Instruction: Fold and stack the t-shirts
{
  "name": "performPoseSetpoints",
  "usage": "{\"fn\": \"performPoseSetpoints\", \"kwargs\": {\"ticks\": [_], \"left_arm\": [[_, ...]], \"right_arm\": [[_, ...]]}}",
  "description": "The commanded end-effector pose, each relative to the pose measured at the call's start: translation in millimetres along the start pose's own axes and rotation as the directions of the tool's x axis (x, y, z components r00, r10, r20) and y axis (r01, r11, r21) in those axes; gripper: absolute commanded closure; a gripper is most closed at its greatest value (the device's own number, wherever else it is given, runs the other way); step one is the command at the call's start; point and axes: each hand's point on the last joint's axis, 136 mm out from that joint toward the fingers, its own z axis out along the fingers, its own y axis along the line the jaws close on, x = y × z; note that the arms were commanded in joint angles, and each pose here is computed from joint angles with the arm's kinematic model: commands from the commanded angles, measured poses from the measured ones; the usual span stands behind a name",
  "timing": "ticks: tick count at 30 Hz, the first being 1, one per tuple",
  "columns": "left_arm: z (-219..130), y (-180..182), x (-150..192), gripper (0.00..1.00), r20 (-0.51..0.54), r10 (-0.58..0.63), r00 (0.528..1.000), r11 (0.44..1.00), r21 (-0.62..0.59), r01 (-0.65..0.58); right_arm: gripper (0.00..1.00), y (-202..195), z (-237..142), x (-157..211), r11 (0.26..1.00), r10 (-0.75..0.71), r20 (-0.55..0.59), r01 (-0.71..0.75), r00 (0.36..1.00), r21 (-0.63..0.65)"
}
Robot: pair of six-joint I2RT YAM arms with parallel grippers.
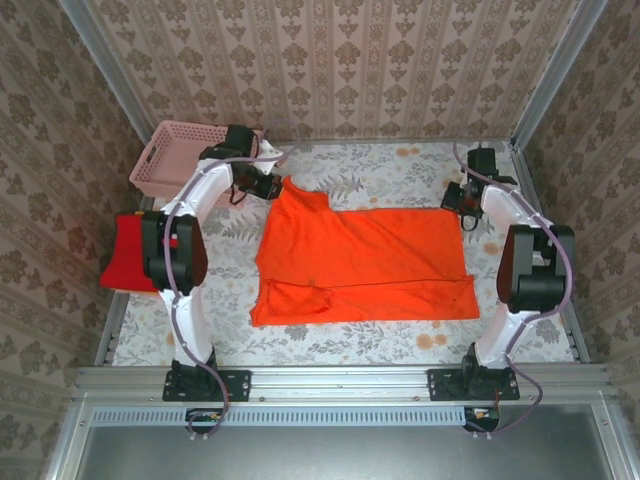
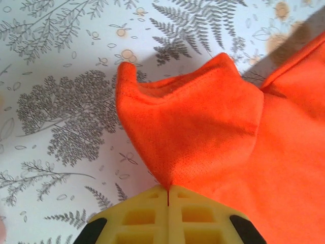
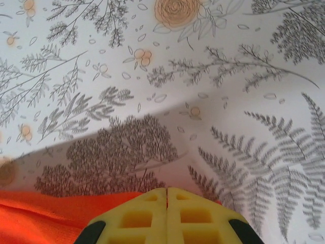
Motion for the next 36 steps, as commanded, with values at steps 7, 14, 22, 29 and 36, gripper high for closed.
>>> {"fn": "performPoseSetpoints", "kwargs": {"ticks": [7, 14, 22, 29, 36], "left_arm": [[-20, -41, 26, 1.0, 0.026, 0.083, 0.996, 0.983, 0.161, -0.086], [-36, -71, 47, 1.0, 0.022, 0.128, 0.992, 0.951, 0.28, -0.129], [-44, -83, 76, 1.0, -0.051, 0.086, 0.995, 0.951, 0.303, -0.067], [-59, -92, 103, 1.0, -0.09, 0.056, 0.994, 0.96, 0.278, -0.029], [-72, -96, 121, 1.0, -0.111, 0.041, 0.993, 0.972, 0.235, -0.014]], "right_arm": [[1.0, -9, -49, 38, 1.0, 0.007, 0.05, -0.007, 0.999, -0.014], [1.0, -24, -80, 73, 1.0, 0.006, 0.061, -0.007, 0.998, 0.022], [1.0, -47, -95, 109, 0.995, 0.029, 0.017, -0.03, 0.999, 0.098], [1.0, -66, -108, 124, 0.983, 0.064, 0.015, -0.066, 0.998, 0.171], [1.0, -77, -109, 134, 0.973, 0.113, -0.005, -0.11, 0.994, 0.203]]}}
